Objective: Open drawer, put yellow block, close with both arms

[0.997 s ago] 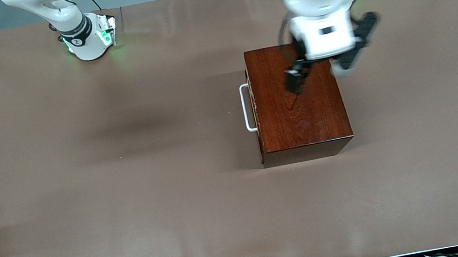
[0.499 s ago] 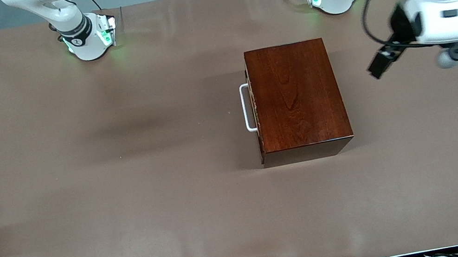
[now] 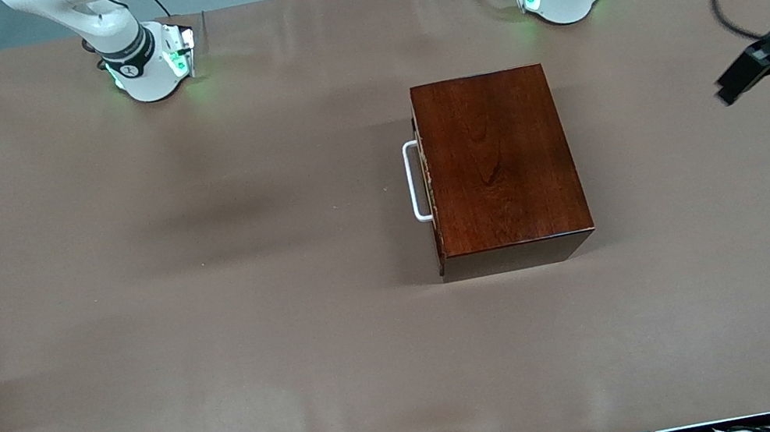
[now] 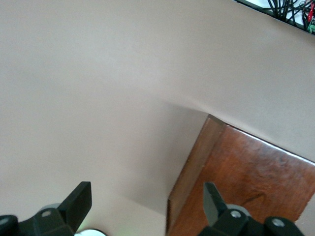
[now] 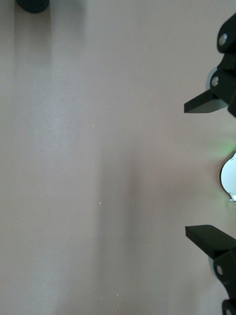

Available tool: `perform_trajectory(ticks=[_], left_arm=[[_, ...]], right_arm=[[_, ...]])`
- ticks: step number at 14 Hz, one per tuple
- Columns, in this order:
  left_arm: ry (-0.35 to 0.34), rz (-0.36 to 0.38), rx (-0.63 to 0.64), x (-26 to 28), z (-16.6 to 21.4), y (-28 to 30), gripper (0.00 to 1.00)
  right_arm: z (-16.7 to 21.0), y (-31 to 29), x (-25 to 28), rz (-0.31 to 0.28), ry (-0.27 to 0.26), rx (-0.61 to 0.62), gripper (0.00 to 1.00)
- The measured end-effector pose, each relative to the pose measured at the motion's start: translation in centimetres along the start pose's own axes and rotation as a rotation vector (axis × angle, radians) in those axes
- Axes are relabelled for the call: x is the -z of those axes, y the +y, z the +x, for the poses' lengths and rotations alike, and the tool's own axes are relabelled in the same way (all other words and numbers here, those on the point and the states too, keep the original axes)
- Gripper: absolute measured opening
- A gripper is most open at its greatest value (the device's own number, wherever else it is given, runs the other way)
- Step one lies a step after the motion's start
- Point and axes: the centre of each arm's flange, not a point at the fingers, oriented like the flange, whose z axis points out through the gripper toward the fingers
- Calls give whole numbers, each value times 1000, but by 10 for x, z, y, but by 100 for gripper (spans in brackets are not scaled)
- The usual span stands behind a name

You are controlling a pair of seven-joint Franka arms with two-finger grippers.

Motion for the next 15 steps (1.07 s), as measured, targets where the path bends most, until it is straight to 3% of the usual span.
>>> perform_trajectory(ticks=[7, 15], left_arm=[[-50, 15, -174, -6, 6, -33, 100], [-52, 13, -214, -8, 4, -30, 100]], right_arm=[[0, 0, 0, 0, 0, 0, 100], [0, 0, 0, 0, -1, 0, 100]])
